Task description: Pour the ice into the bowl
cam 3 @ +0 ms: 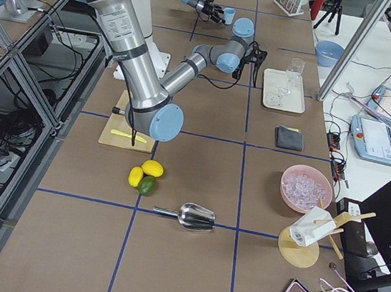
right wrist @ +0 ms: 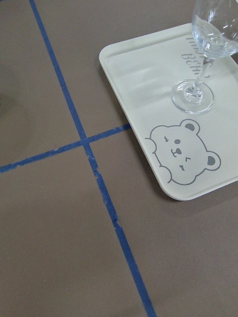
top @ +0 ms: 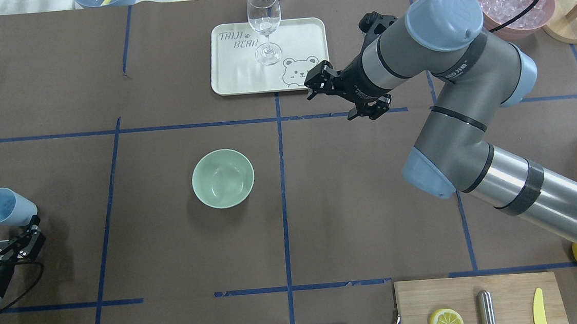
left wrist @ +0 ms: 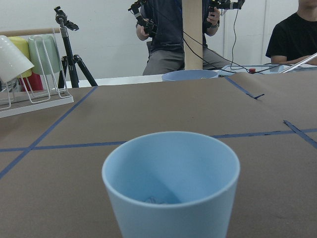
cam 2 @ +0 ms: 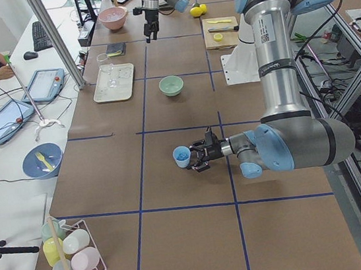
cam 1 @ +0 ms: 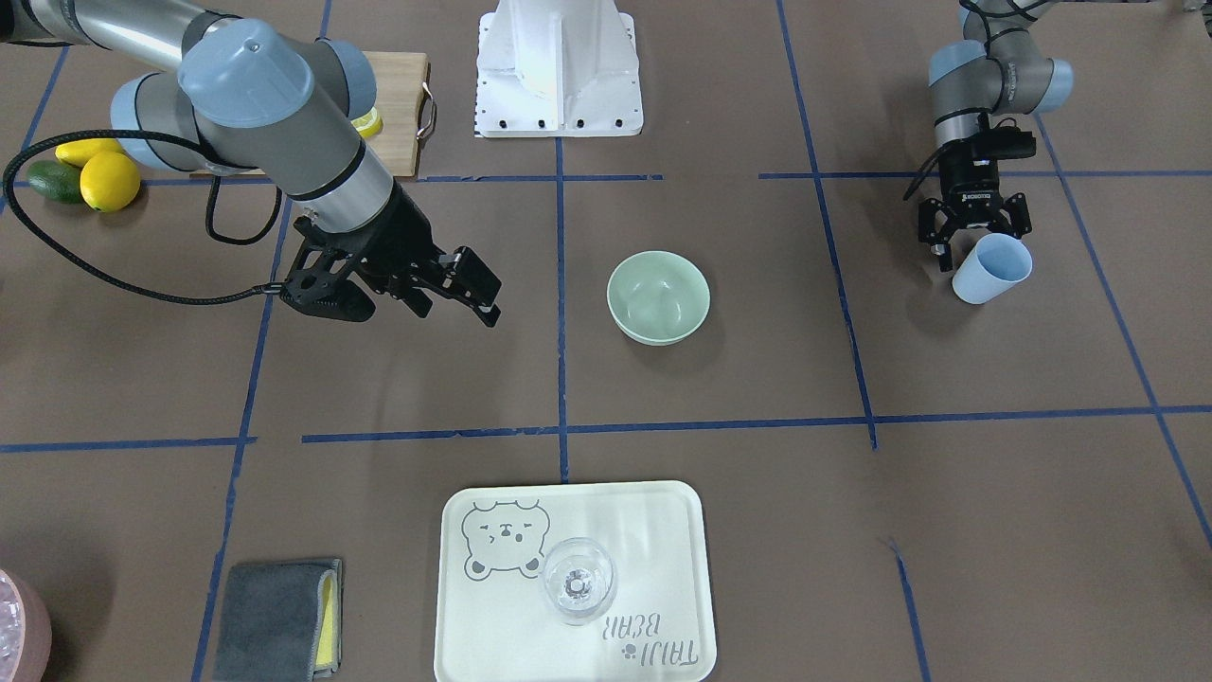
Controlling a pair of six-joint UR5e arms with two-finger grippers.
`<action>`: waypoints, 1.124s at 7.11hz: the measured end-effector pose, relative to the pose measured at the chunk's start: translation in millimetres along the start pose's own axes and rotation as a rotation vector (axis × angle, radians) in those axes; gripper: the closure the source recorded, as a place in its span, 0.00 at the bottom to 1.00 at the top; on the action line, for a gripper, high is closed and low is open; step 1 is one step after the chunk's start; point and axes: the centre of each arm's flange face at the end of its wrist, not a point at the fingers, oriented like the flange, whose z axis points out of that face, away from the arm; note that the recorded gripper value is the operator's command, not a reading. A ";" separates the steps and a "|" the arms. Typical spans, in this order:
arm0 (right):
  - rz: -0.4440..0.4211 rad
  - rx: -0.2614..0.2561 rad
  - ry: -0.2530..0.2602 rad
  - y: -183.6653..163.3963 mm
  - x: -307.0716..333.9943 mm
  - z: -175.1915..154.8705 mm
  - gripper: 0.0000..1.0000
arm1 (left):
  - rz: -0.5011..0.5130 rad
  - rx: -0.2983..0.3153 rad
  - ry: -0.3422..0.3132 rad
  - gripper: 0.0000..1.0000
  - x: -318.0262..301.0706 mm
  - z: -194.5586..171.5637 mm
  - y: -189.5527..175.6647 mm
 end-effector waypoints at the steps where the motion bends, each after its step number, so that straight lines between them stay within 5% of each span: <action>1: -0.001 0.000 0.000 -0.5 0.2 0.0 0.00 | -0.003 0.004 -0.008 0.01 -2.2 3.1 -1.7; 8: -0.002 0.002 -0.001 -0.9 -0.6 -0.4 0.00 | -0.016 -0.011 -0.046 0.01 -4.7 22.9 -8.0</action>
